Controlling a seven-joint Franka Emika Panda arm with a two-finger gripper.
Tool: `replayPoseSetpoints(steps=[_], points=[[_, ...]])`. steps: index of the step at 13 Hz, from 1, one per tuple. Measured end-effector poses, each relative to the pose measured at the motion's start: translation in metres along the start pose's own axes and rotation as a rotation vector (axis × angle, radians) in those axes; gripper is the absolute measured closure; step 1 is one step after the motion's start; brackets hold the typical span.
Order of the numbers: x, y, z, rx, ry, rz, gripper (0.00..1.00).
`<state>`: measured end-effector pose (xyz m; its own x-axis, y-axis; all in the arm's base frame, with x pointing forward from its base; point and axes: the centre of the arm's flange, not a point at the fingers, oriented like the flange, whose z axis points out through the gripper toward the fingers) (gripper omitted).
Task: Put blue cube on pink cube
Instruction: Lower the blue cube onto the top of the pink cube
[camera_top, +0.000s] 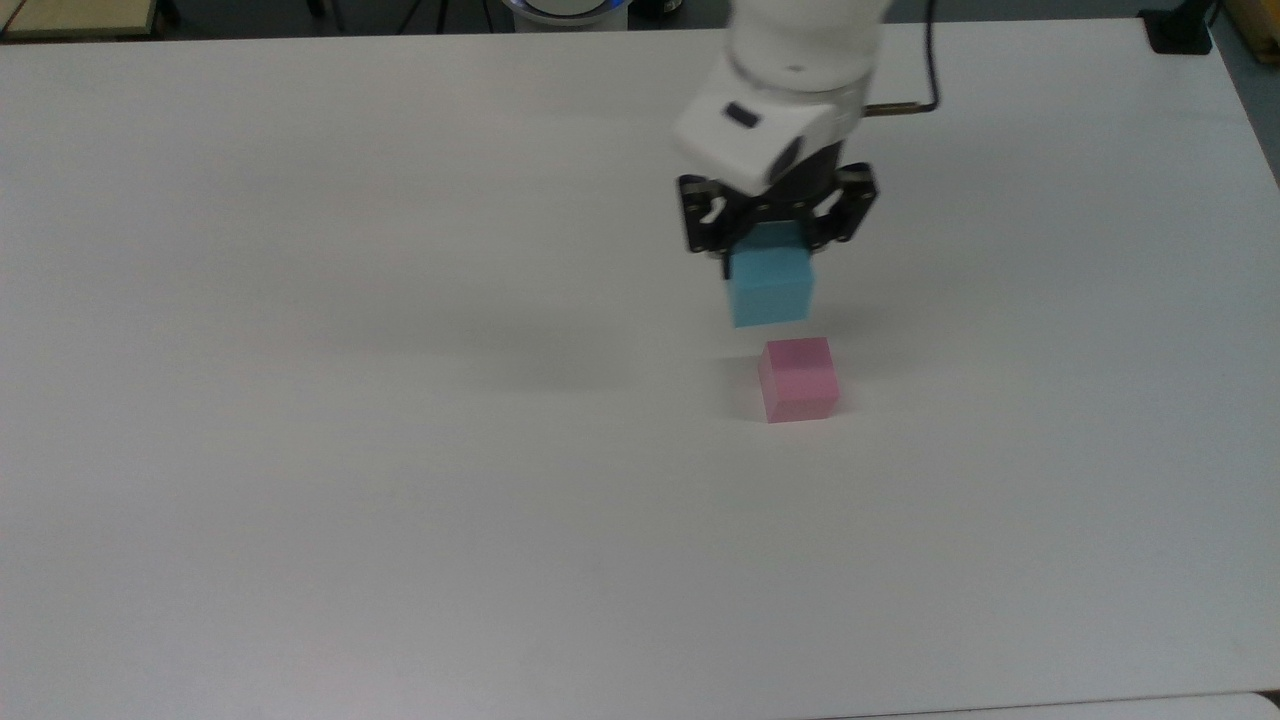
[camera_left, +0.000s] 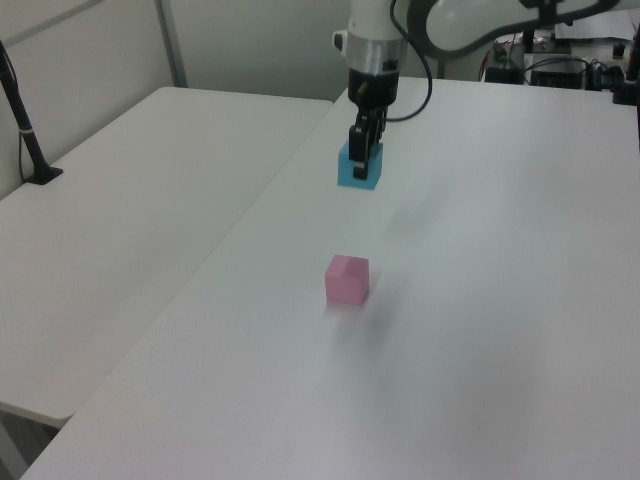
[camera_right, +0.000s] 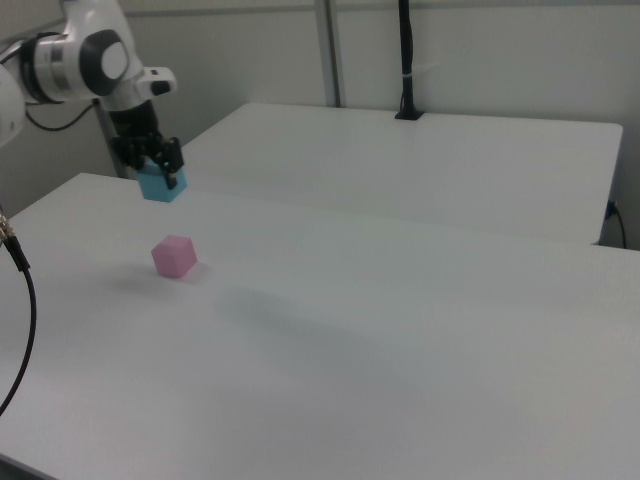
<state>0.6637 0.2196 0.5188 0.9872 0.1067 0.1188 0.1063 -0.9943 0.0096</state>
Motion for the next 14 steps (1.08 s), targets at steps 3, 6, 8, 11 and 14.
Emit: replayPoseSetpoints(steps=[3, 6, 8, 11, 14], points=[[-0.011, -0.047, 0.003, -0.028, 0.003, -0.022, 0.39], [-0.012, -0.057, 0.019, -0.033, -0.018, -0.024, 0.39], [-0.012, -0.061, 0.033, -0.036, -0.038, -0.024, 0.39], [-0.006, -0.06, 0.063, -0.058, -0.059, -0.028, 0.39], [0.001, -0.06, 0.097, -0.072, -0.059, -0.034, 0.39]])
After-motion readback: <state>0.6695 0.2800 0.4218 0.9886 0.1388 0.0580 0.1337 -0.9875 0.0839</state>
